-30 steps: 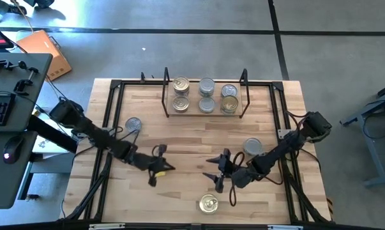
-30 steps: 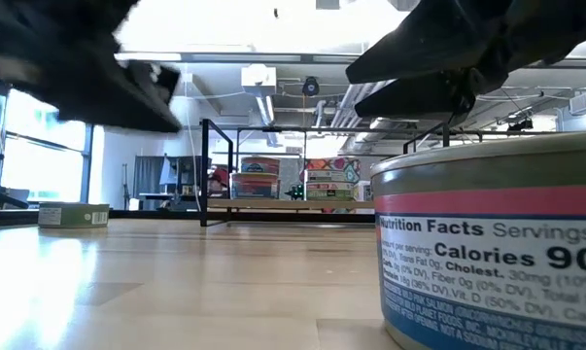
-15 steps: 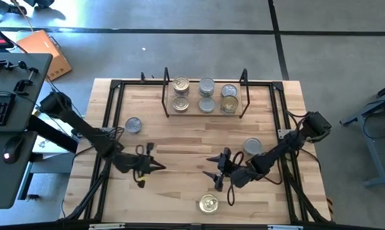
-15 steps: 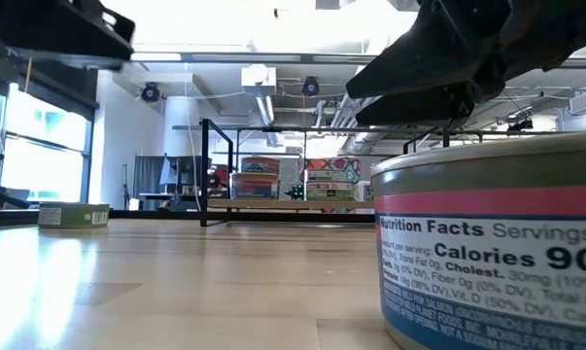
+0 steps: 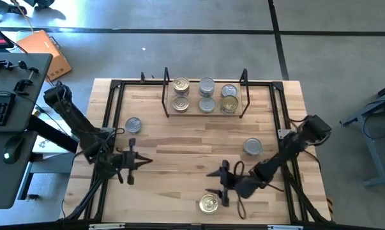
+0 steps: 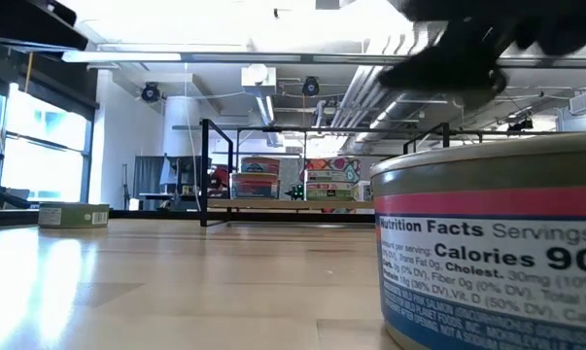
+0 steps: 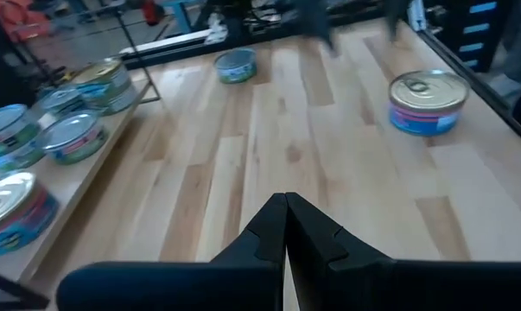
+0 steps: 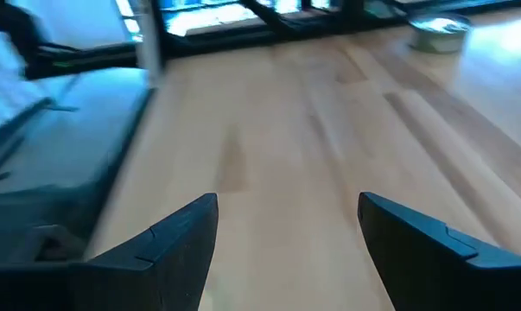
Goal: Stack canned seafood by type on shelf
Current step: Stack the blue-pink tuna can on top of the blue-pink tuna can on the shelf
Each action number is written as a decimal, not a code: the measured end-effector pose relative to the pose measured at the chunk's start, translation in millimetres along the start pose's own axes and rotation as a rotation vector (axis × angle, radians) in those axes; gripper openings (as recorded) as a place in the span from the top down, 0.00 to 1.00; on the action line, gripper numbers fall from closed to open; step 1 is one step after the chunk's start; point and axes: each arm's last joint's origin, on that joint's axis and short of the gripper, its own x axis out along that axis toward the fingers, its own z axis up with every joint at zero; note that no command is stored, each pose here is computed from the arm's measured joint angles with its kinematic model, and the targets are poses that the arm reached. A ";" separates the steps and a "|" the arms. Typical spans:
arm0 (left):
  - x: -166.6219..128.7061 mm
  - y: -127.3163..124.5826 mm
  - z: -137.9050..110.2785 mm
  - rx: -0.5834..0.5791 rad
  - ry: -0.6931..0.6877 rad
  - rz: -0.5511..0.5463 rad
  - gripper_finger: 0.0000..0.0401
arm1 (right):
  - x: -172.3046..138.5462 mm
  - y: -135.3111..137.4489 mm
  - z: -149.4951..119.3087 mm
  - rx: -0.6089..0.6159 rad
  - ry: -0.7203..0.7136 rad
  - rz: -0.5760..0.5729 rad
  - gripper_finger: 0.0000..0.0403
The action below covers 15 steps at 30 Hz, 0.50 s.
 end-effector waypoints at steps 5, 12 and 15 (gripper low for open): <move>-1.6 1.0 -4.2 -0.009 0.012 0.043 1.00 | -19.8 24.4 10.9 0.031 0.040 0.056 0.32; 0.3 3.4 -3.9 -0.014 0.008 0.080 1.00 | -23.0 51.3 27.5 0.193 0.297 0.187 0.33; 2.2 5.3 -3.5 -0.019 0.011 0.093 1.00 | -10.5 56.0 23.3 0.190 0.399 0.226 0.37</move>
